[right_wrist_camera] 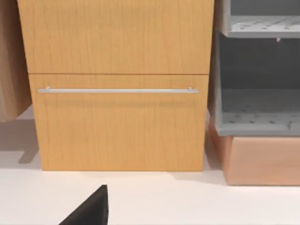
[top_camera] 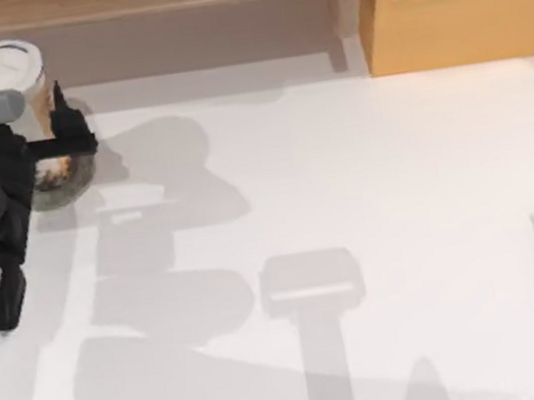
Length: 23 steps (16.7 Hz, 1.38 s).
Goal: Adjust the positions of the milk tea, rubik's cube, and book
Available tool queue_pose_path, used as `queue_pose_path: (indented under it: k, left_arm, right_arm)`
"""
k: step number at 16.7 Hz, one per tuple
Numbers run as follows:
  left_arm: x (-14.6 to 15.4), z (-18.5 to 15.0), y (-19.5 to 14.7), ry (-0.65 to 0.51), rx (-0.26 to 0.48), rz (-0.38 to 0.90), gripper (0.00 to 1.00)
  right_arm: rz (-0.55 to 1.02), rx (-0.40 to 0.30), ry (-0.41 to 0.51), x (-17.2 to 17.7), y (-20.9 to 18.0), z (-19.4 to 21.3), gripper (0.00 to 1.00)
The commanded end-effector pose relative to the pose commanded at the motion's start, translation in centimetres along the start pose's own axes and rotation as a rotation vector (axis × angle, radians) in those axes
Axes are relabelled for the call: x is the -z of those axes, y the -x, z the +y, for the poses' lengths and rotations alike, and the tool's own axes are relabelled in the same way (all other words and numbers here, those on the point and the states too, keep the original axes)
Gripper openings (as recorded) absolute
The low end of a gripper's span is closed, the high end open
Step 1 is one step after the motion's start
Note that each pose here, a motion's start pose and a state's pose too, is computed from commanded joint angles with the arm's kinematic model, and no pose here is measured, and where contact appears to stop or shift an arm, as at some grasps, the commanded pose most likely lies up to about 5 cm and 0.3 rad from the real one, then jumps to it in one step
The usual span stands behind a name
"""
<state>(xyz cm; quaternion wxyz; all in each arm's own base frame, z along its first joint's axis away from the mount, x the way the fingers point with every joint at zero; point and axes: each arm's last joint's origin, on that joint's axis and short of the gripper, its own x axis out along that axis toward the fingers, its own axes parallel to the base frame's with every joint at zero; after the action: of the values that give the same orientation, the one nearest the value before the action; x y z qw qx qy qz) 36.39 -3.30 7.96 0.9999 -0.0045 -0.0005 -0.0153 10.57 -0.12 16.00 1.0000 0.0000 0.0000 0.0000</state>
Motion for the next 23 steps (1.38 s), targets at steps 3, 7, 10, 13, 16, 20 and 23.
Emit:
queue_pose_path:
  k: [3,7,10,13,16,20,23]
  left_arm:
    - [0.0,0.0,0.0,0.000,0.000,0.000,1.00]
    - [0.0,0.0,0.1,0.000,0.002,-0.001,1.00]
    - [0.0,0.1,1.5,-0.001,-0.005,0.000,1.00]
    - [0.0,-0.1,2.9,0.000,0.001,0.001,1.00]
    - [0.0,-0.1,3.0,0.000,0.001,0.000,1.00]
    - [-0.6,0.0,3.2,-0.001,-0.003,0.006,1.00]
    - [-2.5,0.1,3.8,-0.001,-0.008,0.008,1.00]
  right_arm:
    - [0.000,0.000,0.000,0.0,0.0,0.0,1.00]
    - [0.000,0.000,0.000,0.0,0.0,0.0,1.00]
    - [0.000,0.000,0.000,0.0,0.0,0.0,1.00]
    - [0.000,0.000,0.000,0.0,0.0,0.0,1.00]
    - [0.000,0.000,0.000,0.0,0.0,0.0,1.00]
    - [0.000,0.000,0.000,0.0,0.0,0.0,1.00]
    - [0.000,0.000,0.000,0.0,0.0,0.0,1.00]
